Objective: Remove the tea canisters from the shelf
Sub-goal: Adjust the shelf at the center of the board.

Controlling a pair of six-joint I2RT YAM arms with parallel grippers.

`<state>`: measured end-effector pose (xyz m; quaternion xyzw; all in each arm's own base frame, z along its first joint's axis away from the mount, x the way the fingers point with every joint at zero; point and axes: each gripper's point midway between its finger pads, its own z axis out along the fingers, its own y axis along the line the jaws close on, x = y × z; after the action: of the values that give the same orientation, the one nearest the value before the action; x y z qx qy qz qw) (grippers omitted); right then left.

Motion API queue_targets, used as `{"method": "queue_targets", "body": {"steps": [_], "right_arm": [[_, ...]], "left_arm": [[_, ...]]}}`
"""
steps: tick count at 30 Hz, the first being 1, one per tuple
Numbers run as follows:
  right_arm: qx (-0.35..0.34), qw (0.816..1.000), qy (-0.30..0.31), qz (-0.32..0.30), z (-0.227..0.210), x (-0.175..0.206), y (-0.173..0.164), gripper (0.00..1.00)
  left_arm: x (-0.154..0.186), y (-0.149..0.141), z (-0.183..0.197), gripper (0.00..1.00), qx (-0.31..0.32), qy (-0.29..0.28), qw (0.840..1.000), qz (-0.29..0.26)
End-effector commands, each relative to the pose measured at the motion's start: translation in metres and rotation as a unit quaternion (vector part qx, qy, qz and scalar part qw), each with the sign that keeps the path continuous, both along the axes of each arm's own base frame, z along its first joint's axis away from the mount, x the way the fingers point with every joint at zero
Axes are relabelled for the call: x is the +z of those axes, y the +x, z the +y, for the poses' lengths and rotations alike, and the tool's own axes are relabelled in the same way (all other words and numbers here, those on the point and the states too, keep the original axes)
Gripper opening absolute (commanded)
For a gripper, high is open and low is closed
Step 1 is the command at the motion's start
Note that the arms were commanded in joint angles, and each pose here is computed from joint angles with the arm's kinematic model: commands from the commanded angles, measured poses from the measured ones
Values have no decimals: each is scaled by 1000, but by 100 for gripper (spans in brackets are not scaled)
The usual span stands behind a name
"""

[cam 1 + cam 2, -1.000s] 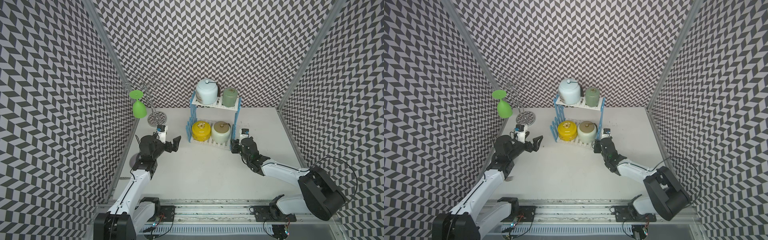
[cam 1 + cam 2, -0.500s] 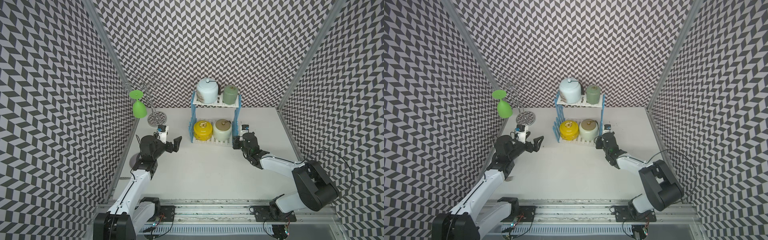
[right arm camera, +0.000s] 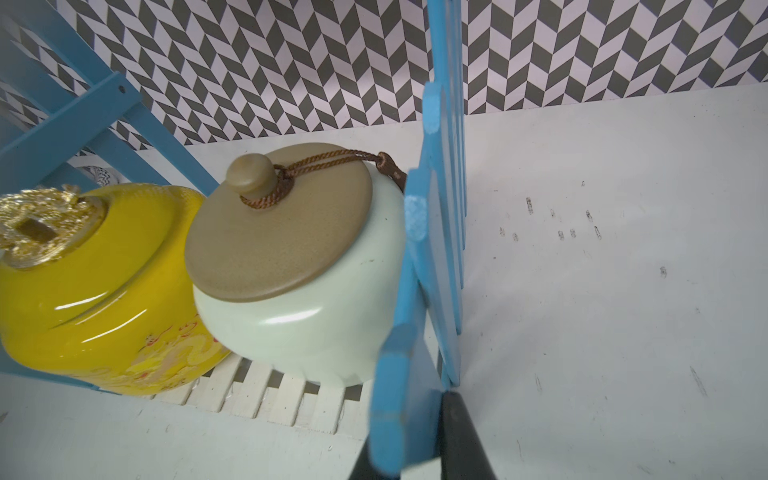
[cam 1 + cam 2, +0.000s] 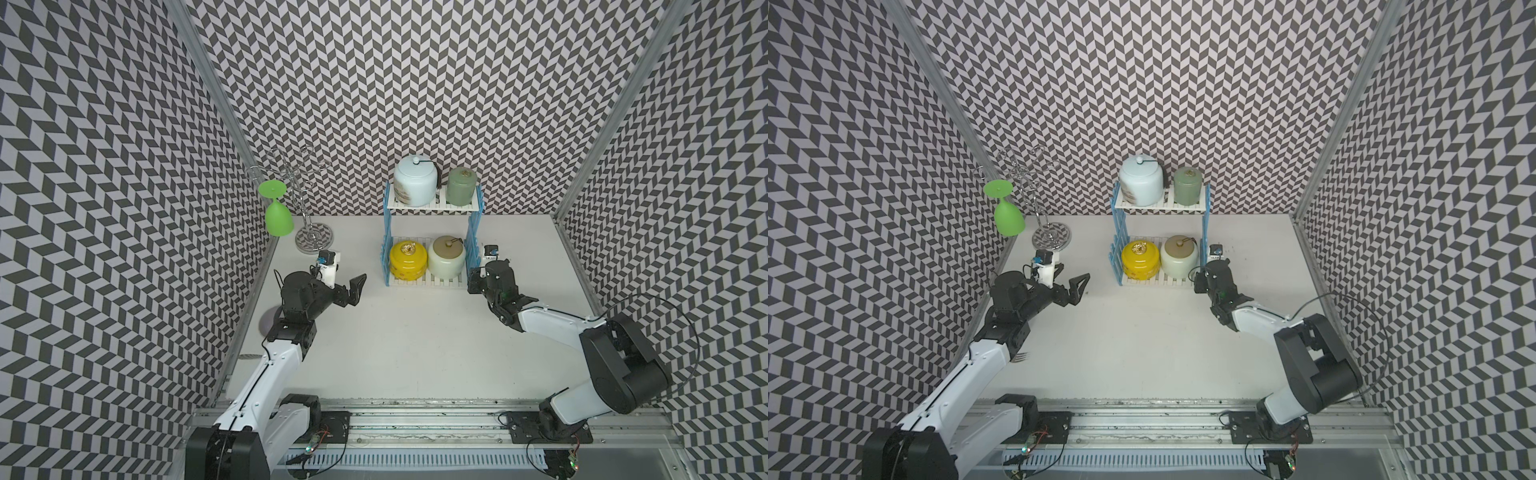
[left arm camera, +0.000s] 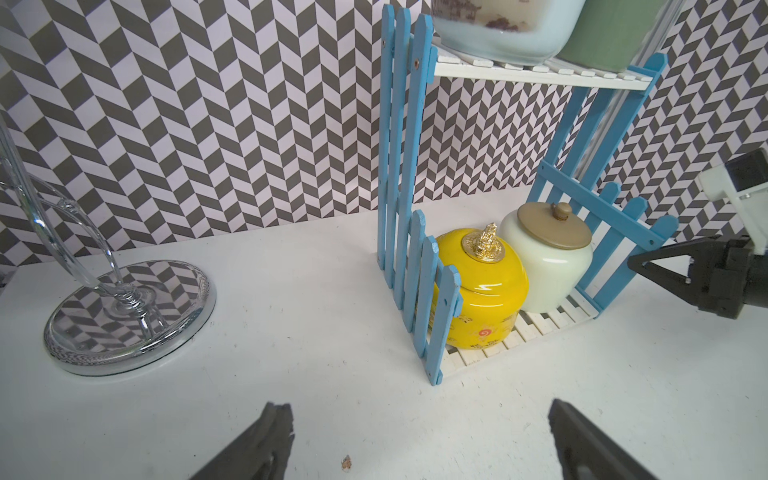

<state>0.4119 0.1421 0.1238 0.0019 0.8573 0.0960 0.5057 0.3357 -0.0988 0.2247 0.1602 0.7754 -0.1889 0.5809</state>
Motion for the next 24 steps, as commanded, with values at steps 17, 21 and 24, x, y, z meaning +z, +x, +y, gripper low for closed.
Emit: {"method": "queue_targets", "body": {"steps": [17, 21, 24], "right_arm": [[-1, 997, 47, -53, -6, 73, -16, 66], [-6, 996, 45, -78, -15, 101, -29, 73], [-5, 993, 40, -112, -20, 128, -36, 80]], "left_arm": [[14, -11, -9, 100, -28, 13, 999, -35], [26, -12, -8, 100, -25, 16, 999, -45], [31, -12, -7, 100, -22, 18, 998, -51]]}}
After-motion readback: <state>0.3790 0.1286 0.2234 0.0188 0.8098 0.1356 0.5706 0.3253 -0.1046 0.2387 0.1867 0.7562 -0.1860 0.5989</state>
